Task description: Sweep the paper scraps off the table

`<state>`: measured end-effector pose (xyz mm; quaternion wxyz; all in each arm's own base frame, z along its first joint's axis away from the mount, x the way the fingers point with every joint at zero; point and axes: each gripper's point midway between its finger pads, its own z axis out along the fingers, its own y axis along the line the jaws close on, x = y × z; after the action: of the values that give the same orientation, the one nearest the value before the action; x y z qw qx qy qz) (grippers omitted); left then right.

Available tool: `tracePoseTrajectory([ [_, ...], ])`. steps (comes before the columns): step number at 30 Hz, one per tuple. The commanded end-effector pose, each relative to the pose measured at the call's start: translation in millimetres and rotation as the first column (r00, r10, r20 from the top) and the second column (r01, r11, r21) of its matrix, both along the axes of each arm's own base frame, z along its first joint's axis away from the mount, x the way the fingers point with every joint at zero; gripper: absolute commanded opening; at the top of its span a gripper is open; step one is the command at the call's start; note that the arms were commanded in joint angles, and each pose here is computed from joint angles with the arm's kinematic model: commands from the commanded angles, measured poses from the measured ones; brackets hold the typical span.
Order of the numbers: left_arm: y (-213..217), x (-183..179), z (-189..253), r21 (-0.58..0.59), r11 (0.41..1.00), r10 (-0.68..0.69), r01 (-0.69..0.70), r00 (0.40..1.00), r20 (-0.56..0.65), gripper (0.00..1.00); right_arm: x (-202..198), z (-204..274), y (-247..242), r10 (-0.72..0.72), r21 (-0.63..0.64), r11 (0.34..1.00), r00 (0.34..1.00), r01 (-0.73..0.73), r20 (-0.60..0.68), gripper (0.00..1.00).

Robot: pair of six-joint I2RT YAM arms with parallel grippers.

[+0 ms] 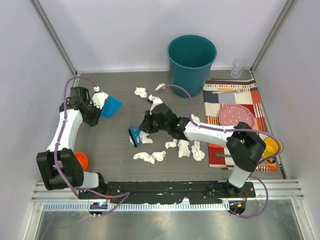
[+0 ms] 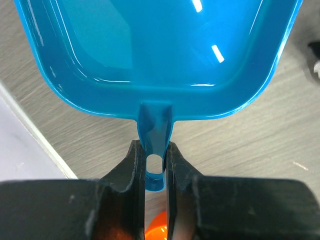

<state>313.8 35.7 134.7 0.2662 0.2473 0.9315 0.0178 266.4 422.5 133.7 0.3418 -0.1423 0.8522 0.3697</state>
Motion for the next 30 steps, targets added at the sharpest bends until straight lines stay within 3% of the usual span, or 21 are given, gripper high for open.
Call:
tracePoseTrajectory([
  [1,-18.3,-28.4,-9.3,-0.002,0.987,-0.162,0.162,0.982,-0.095,0.00,-1.1,64.6,3.7,0.068,0.069,0.995,0.988,-0.078,0.142,0.01],
  [7,-15.6,-66.5,-26.8,0.062,0.943,-0.305,0.328,0.922,-0.238,0.00,7.9,131.4,-24.1,0.000,0.080,0.997,0.966,-0.021,0.258,0.01],
  [11,-4.6,-87.2,-42.6,0.104,0.916,-0.338,0.388,0.885,-0.320,0.00,11.5,132.8,-52.9,-0.049,-0.010,0.998,0.954,0.055,0.297,0.01],
  [16,6.7,-105.2,-54.0,0.137,0.884,-0.359,0.447,0.837,-0.412,0.00,22.0,115.9,-78.0,-0.120,-0.097,0.984,0.951,0.153,0.285,0.01],
  [18,8.8,-110.9,-56.2,0.139,0.861,-0.393,0.490,0.812,-0.432,0.00,37.0,95.2,-100.8,-0.200,-0.209,0.941,0.934,0.268,0.296,0.01],
  [20,19.3,-119.5,-55.3,0.180,0.833,-0.393,0.523,0.788,-0.474,0.00,40.8,79.4,-110.8,-0.213,-0.282,0.913,0.933,0.296,0.289,0.01],
  [26,12.1,-126.6,-70.8,0.208,0.765,-0.440,0.609,0.732,-0.521,0.00,45.4,41.0,-89.4,-0.186,-0.341,0.907,0.961,0.248,0.206,0.01],
  [30,-4.6,-114.9,-82.0,0.216,0.769,-0.452,0.601,0.752,-0.480,0.00,38.3,26.0,-64.4,-0.147,-0.332,0.924,0.979,0.188,0.144,0.01],
])
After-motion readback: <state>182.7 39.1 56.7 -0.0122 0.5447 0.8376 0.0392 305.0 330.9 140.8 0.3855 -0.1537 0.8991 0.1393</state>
